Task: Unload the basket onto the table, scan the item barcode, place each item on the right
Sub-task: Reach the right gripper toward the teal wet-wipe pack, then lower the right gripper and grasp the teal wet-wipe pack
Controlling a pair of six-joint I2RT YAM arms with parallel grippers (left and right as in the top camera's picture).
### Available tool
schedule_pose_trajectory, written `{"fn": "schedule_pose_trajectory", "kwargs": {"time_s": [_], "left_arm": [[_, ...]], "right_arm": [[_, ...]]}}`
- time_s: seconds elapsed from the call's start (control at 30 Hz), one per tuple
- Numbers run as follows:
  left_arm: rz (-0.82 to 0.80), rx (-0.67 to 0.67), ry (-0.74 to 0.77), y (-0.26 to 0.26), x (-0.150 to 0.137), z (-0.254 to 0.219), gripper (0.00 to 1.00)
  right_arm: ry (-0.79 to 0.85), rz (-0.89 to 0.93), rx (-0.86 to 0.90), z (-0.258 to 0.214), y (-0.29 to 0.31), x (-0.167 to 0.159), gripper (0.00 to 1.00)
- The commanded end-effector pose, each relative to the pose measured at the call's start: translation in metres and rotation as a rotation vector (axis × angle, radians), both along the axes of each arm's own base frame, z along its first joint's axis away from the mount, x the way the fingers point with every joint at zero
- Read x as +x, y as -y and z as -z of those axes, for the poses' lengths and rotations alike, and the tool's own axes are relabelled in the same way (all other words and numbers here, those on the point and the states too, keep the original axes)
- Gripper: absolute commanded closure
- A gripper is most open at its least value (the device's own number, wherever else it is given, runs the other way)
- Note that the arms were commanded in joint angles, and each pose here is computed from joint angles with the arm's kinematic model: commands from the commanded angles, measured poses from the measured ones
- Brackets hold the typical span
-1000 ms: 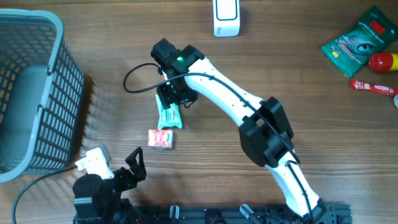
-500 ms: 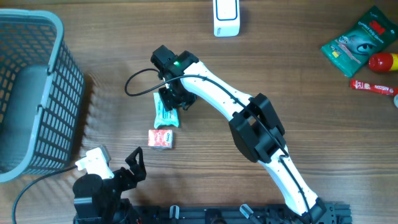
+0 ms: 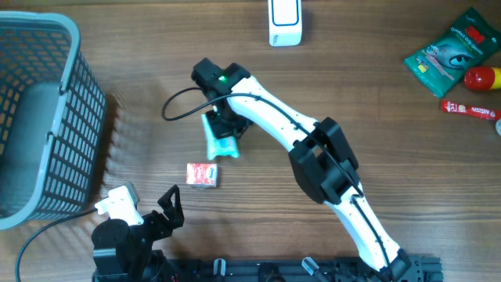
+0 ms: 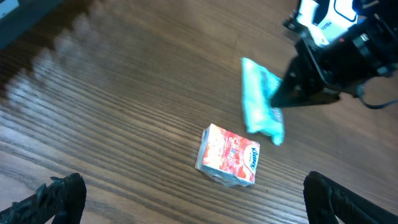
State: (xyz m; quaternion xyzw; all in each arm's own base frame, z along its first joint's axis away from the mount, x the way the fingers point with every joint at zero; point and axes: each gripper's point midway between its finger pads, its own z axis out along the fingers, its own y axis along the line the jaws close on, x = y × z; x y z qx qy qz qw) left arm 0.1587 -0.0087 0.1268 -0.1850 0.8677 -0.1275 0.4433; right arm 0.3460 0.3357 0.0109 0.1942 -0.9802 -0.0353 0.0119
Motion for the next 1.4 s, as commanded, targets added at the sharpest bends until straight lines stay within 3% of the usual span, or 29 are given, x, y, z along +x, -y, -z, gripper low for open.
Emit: {"fn": "schedule_pose_trajectory", "kwargs": {"time_s": [0.0, 0.27, 0.33, 0.4, 0.47, 0.57, 0.77, 1.1, 1.37], "left_arm": [[0.01, -0.011, 0.01, 0.003, 0.0, -0.002, 0.0], [0.01, -0.011, 0.01, 0.003, 0.0, -0.002, 0.0], [0.01, -0.011, 0.01, 0.003, 0.0, -0.002, 0.0], [0.01, -0.011, 0.01, 0.003, 0.0, -0.002, 0.0], [0.01, -0.011, 0.01, 0.003, 0.0, -0.002, 0.0], [0.01, -0.011, 0.01, 0.003, 0.0, -0.002, 0.0], [0.01, -0.011, 0.01, 0.003, 0.0, -0.002, 0.0], [0.01, -0.011, 0.01, 0.003, 0.0, -0.002, 0.0], [0.01, -0.011, 0.01, 0.003, 0.0, -0.002, 0.0]], "right_arm": [[0.161, 0.111, -0.28, -0.009, 0.09, 0.052, 0.96], [0.169, 0.179, -0.188, -0.055, 0.129, 0.074, 0.95], [0.196, 0.184, -0.147, -0.081, 0.128, 0.072, 0.76], [0.221, 0.168, -0.094, -0.103, 0.121, 0.069, 0.48], [0.247, 0.176, -0.037, -0.123, 0.111, 0.065, 0.4], [0.27, 0.259, 0.016, -0.13, 0.092, 0.064, 0.4], [0.28, 0.4, 0.017, -0.088, 0.067, 0.078, 0.46], [0.223, 0.523, -0.185, -0.002, 0.087, 0.076, 0.51], [0.243, 0.548, -0.359, 0.002, 0.12, 0.066, 0.56]]}}
